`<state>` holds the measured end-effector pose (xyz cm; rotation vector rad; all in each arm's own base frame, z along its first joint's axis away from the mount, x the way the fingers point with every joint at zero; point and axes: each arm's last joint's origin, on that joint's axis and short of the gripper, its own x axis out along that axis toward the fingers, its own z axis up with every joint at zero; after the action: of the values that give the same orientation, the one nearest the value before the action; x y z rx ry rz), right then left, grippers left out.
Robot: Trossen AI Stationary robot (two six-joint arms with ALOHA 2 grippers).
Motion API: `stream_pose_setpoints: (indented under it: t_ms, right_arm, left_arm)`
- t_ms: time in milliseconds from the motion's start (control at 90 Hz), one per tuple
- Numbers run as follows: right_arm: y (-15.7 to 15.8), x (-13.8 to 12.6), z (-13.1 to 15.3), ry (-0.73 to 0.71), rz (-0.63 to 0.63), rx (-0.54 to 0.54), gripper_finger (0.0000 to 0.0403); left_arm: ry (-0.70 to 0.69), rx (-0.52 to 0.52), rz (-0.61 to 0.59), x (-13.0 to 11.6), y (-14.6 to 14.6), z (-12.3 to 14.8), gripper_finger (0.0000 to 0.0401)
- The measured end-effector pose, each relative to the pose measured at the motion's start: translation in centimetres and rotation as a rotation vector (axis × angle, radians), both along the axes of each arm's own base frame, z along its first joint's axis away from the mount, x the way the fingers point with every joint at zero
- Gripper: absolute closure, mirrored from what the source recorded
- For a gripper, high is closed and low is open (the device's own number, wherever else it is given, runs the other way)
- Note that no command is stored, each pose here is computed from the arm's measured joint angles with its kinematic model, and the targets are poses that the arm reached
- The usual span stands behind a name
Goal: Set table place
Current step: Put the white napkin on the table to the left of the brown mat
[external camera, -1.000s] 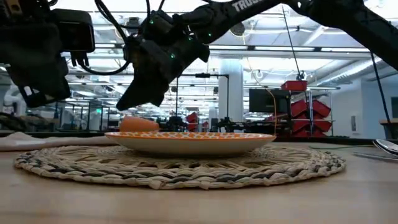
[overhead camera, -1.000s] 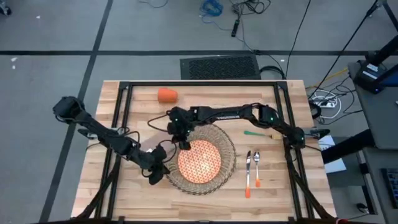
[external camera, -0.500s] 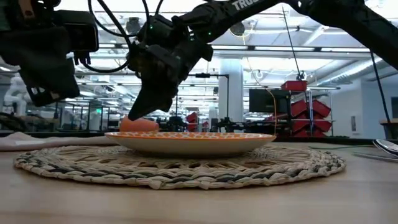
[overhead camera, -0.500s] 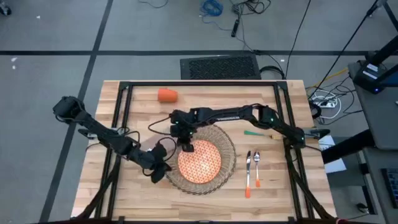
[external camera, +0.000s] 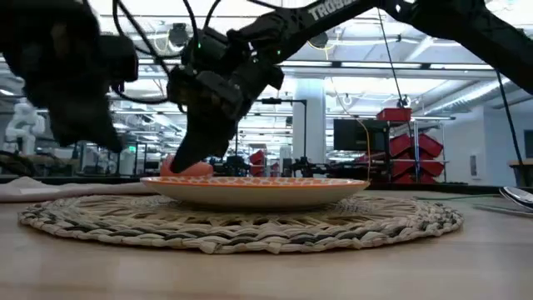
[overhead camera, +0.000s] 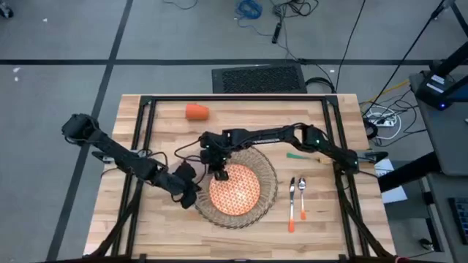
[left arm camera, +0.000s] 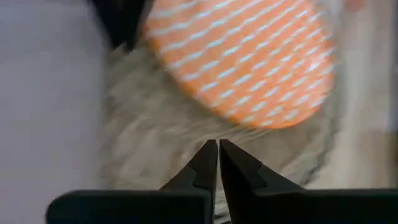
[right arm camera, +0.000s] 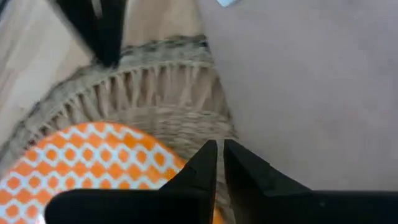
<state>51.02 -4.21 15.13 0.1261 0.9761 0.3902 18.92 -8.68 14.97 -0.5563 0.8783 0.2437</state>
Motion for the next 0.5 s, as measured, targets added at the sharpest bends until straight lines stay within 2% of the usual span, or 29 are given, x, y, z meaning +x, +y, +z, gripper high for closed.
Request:
stream_pose_setpoints:
  t_ms: [89,211,500]
  right_arm:
    - [-0.6,-0.1,-0.6,0.023,-0.011,0.002,0.0385]
    - [-1.0,-0.3,-1.3,0.058,-0.009,-0.001,0.0385]
    - [-1.3,-0.8,-0.6,0.081,-0.025,-0.052,0.0385]
  left_arm:
    - [0.060,0.019,0.030,-0.5,0.3,-0.4,0.0397]
    - [0.061,-0.012,0.027,-0.5,0.1,-0.3,0.0397]
    - [0.086,0.026,0.019,-0.7,0.3,-0.5,0.0397]
